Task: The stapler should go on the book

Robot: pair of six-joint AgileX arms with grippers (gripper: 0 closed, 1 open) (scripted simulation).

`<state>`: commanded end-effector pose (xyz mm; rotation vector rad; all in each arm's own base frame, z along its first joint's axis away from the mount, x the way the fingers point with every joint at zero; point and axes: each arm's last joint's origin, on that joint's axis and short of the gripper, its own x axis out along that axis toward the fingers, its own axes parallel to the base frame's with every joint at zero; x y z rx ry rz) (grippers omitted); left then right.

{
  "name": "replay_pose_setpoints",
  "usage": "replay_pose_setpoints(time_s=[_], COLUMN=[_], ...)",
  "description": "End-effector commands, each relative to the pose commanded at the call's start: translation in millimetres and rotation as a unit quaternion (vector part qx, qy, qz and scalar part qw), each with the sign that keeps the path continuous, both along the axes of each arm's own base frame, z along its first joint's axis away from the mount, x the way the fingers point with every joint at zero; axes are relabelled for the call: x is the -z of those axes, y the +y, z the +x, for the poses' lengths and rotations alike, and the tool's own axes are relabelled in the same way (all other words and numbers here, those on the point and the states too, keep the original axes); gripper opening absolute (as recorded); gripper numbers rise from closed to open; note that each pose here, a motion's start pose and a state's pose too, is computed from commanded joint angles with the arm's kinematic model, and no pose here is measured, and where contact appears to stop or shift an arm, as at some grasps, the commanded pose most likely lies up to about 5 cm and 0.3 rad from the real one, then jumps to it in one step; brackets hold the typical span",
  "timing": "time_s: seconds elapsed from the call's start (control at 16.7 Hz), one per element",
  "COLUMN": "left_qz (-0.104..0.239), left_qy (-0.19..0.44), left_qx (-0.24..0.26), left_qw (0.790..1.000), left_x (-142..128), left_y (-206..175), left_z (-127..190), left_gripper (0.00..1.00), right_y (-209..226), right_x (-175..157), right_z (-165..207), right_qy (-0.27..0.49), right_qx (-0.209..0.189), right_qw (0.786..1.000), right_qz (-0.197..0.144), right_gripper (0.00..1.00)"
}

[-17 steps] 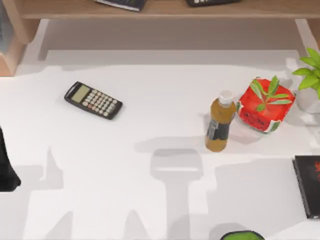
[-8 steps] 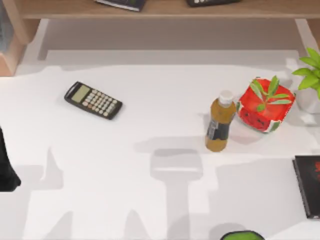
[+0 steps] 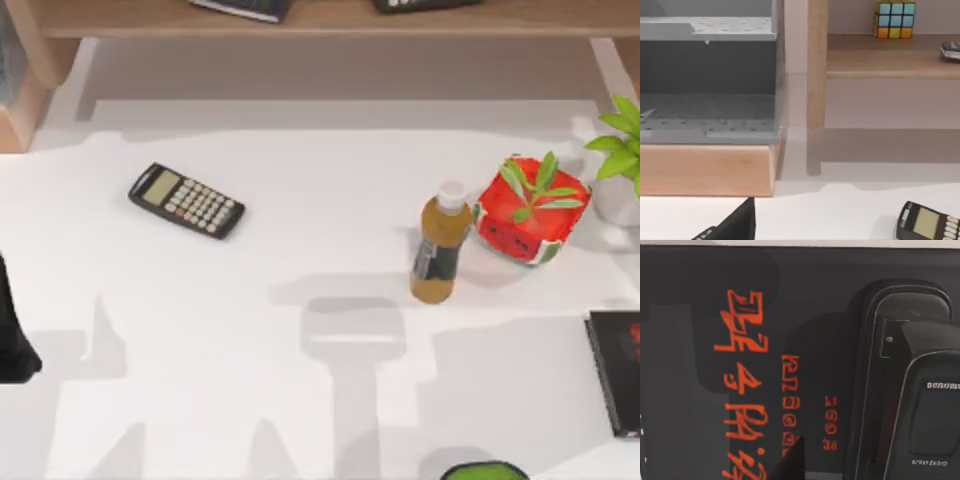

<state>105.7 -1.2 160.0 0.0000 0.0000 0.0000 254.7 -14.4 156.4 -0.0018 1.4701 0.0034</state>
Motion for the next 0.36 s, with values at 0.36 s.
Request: replay_pose_setpoints(time_s=[0.36], left_qz=[0.000], left_qy=[0.000], left_qx=[0.000], left_qw=[1.000], left_x=[0.0], left_y=[0.0], left_z=[0.0], left_gripper=[1.00], right_y=[0.0], right_x=[0.0], right_z=[0.0], right_qy=[0.000], right_qx=[0.000], right_qw=[1.000], right_qz=[0.000], right_gripper=[1.00])
